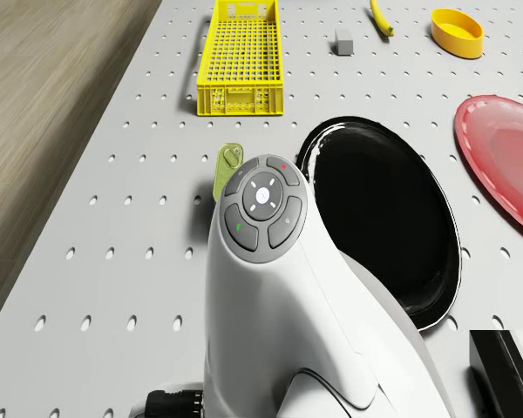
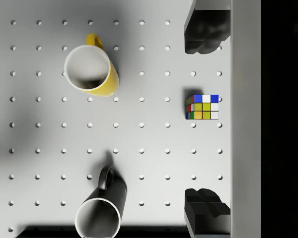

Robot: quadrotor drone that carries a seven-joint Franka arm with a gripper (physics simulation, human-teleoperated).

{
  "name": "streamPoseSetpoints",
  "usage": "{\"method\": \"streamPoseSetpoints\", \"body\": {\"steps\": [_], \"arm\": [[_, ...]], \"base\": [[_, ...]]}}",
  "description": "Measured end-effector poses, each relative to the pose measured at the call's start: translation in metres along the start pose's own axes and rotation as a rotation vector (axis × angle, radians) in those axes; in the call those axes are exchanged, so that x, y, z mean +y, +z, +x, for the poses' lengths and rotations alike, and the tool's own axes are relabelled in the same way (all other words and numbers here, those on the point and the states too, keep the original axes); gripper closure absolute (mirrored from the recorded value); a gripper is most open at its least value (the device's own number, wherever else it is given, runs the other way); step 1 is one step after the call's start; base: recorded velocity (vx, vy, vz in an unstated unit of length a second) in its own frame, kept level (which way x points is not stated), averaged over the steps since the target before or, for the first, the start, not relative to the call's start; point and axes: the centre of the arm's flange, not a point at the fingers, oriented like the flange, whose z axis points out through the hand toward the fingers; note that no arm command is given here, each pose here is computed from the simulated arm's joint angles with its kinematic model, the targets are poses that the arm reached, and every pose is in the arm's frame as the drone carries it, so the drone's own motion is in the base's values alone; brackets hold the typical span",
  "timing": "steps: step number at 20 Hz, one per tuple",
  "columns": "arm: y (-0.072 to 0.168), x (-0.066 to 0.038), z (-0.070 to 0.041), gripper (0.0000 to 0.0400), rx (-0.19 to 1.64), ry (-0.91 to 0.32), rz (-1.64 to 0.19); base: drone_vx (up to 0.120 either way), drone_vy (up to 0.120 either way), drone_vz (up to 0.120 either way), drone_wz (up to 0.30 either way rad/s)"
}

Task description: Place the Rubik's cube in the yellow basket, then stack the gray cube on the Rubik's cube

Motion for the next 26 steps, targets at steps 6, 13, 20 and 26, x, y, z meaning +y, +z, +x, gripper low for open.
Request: {"method": "streamPoseSetpoints", "body": {"steps": [6,13,20,26], "arm": [[0.0,-0.0003,-0.0003,0.0,0.003,0.0,-0.003],[0.0,-0.0004,-0.0004,0.0,0.004,0.0,-0.004],[-0.0001,-0.0004,-0.0004,0.0,0.005,0.0,-0.004],[0.0007,-0.0004,-0.0004,0.0,0.005,0.0,-0.004]], "base": [[0.1,0.0,-0.12,0.0],[0.04,0.063,-0.12,0.0],[0.097,0.006,-0.12,0.0],[0.067,0.0,0.0,0.0]]}}
